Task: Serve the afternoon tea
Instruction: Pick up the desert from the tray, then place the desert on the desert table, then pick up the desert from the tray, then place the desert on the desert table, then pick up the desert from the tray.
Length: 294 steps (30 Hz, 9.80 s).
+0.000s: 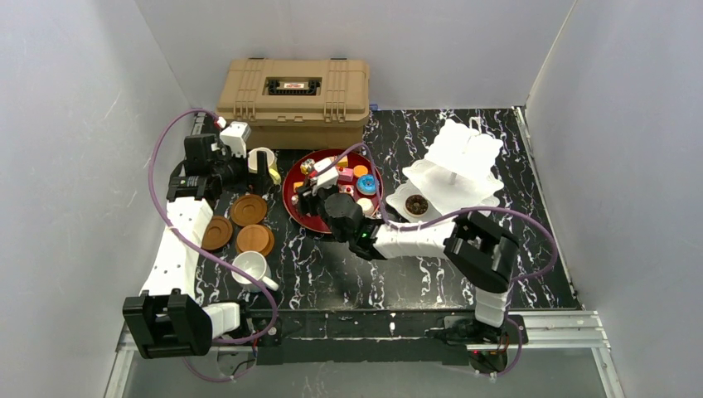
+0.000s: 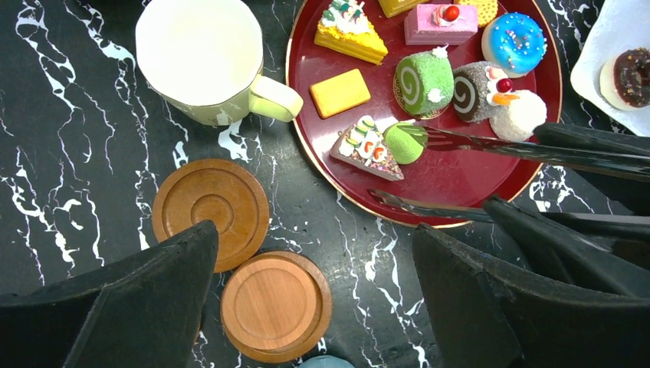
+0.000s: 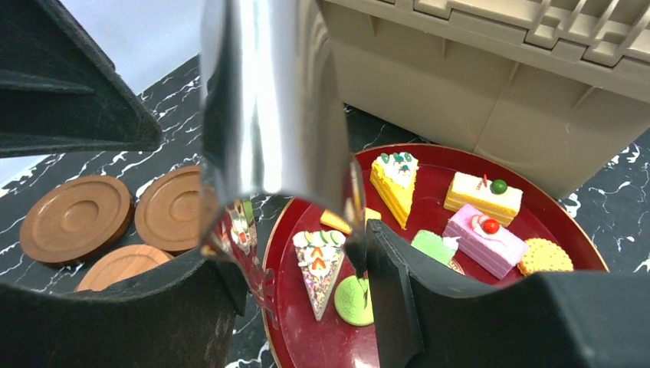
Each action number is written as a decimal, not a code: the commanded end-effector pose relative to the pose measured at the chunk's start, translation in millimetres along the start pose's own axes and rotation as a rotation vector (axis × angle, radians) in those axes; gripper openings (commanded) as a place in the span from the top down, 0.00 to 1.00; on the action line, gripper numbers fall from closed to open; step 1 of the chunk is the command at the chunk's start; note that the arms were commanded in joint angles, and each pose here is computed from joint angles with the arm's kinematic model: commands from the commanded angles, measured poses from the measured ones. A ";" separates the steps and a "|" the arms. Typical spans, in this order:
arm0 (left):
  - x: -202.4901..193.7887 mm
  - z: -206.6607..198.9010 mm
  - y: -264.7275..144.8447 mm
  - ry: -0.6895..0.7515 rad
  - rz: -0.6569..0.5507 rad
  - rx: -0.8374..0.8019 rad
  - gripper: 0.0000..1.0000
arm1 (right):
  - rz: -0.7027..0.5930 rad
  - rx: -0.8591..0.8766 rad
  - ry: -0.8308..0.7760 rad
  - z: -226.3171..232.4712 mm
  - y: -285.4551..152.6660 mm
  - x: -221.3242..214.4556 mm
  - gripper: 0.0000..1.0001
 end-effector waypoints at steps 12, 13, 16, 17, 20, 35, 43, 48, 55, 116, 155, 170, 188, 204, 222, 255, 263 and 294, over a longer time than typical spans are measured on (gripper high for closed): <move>13.2 -2.9 -11.7 0.040 -0.046 -0.009 0.06 | -0.072 -0.012 0.039 6.7 49.9 9.0 0.46; 13.3 -3.1 -11.8 0.040 -0.047 -0.011 0.07 | -0.070 -0.015 0.039 5.5 50.1 7.6 0.48; 14.4 -4.4 -11.6 0.040 -0.050 -0.022 0.08 | -0.068 -0.017 0.045 3.8 49.1 6.3 0.57; 14.8 -5.0 -11.7 0.041 -0.051 -0.025 0.08 | -0.069 -0.016 0.046 3.6 48.3 6.8 0.61; 15.9 -6.1 -12.2 0.042 -0.053 -0.033 0.09 | -0.082 -0.017 0.049 1.3 43.4 15.4 0.74; 26.2 -14.1 -21.2 0.045 -0.091 -0.069 0.11 | -0.146 -0.156 0.030 -79.3 -90.2 84.5 0.89; 31.8 -19.2 -26.1 0.042 -0.111 -0.094 0.12 | -0.111 -0.305 0.042 -138.9 -173.2 89.4 0.90; 33.3 -23.0 -24.8 0.029 -0.111 -0.126 0.12 | -0.095 -0.362 0.046 -158.8 -200.8 90.1 0.90; 36.9 -27.2 -25.9 0.017 -0.120 -0.150 0.13 | -0.040 -0.514 0.019 -182.4 -218.3 81.0 0.91; 37.7 -35.0 -31.2 0.013 -0.140 -0.185 0.14 | -0.070 -0.636 0.038 -222.8 -254.6 81.6 0.55; 32.3 -34.4 -27.5 0.012 -0.126 -0.187 0.14 | -0.102 -0.273 0.043 -86.6 -17.1 60.3 0.41; 33.5 -33.8 -28.1 0.020 -0.130 -0.184 0.15 | -0.053 -0.302 0.020 -89.7 -6.1 30.0 0.51; 37.2 -35.4 -31.0 0.019 -0.140 -0.190 0.17 | -0.179 -0.153 0.061 -71.2 -42.0 132.7 0.84; 38.5 -37.6 -34.5 0.020 -0.149 -0.196 0.18 | -0.173 -0.296 -0.066 -133.4 -161.8 195.7 0.85; 41.1 -39.5 -36.6 0.015 -0.154 -0.206 0.18 | -0.094 -0.444 -0.222 -173.4 -202.0 177.6 0.85; 38.9 -43.1 -37.0 0.005 -0.154 -0.226 0.18 | -0.151 -0.507 -0.189 -197.5 -191.7 167.2 0.38; 38.9 -44.1 -36.3 -0.004 -0.151 -0.235 0.19 | -0.176 -0.429 -0.149 -189.1 -203.2 184.0 0.40; 34.3 -42.8 -31.1 -0.013 -0.126 -0.238 0.21 | -0.119 -0.016 0.047 -74.1 -69.2 136.8 0.46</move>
Point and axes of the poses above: each gripper's point midway between its finger pads, its own y axis out along the fingers, its own z axis along the line the jaws close on, x = y × z, the point moved 3 cm from there along -y, back along the fingers, and after that the axes turned 7 degrees about y, right-handed, at the moved point
